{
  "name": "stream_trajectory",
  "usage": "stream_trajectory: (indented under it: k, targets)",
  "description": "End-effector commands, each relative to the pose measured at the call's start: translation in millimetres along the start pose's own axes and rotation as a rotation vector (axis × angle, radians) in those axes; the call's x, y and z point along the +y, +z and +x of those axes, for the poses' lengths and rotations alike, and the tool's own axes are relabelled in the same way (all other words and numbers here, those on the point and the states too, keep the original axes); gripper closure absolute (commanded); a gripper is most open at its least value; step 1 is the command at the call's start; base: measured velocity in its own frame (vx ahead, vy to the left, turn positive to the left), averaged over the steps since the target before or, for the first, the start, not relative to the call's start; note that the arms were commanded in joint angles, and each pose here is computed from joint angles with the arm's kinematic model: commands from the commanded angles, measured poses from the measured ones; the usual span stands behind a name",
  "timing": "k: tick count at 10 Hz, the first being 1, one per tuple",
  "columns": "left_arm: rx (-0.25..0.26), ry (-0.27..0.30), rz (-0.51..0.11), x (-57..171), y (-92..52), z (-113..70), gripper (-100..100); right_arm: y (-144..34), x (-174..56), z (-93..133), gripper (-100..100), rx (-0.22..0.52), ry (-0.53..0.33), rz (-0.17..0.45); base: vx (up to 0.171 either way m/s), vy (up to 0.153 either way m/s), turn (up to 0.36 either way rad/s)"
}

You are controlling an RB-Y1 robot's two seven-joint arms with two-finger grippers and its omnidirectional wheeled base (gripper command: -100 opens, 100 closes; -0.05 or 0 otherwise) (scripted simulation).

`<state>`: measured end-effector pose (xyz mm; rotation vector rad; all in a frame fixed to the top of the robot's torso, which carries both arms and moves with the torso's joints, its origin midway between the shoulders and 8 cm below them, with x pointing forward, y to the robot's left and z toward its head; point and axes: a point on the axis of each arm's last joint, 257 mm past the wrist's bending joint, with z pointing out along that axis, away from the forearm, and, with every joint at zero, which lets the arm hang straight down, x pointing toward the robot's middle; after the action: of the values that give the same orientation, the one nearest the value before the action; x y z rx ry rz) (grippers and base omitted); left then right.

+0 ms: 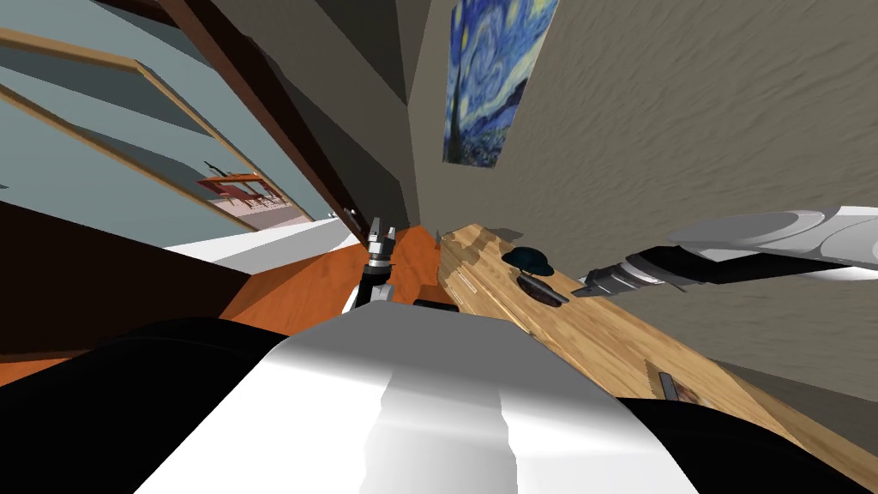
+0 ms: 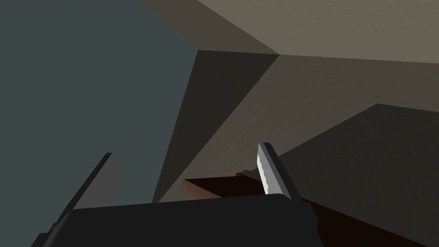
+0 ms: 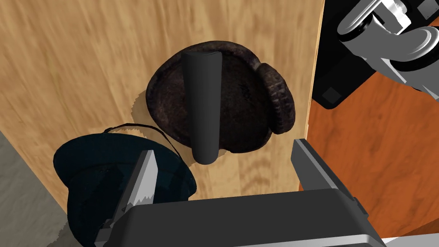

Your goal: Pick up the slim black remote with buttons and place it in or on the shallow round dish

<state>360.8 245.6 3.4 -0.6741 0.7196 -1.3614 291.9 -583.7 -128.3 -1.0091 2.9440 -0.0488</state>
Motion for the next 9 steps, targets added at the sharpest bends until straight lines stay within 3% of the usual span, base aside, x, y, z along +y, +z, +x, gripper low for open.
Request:
stream_trajectory:
  k: [1, 2, 3, 4, 9]
  targets:
    - [0.000, 0.000, 0.000, 0.0, 0.0, 0.0, 0, -6.3, 4.5, -24.5, -100, 0.003, -0.035, -0.005, 0.018, -0.052, -0.258]
    - [0.000, 0.000, 0.000, 0.0, 0.0, 0.0, 0, -9.5, 10.0, -39.0, -100, 0.004, -0.056, -0.009, 0.022, -0.055, -0.177]
    - [0.000, 0.000, 0.000, 0.0, 0.0, 0.0, 0, -6.9, 6.5, -29.0, -100, 0.003, -0.043, -0.006, -0.008, 0.006, 0.001]
    - [0.000, 0.000, 0.000, 0.0, 0.1, 0.1, 0, -7.4, 7.3, -30.6, 0, 0.003, -0.044, -0.007, 0.000, 0.000, 0.000]
    - [0.000, 0.000, 0.000, 0.0, 0.1, 0.1, 0, -7.3, 7.2, -30.4, 0, 0.003, -0.044, -0.007, 0.000, 0.000, 0.000]
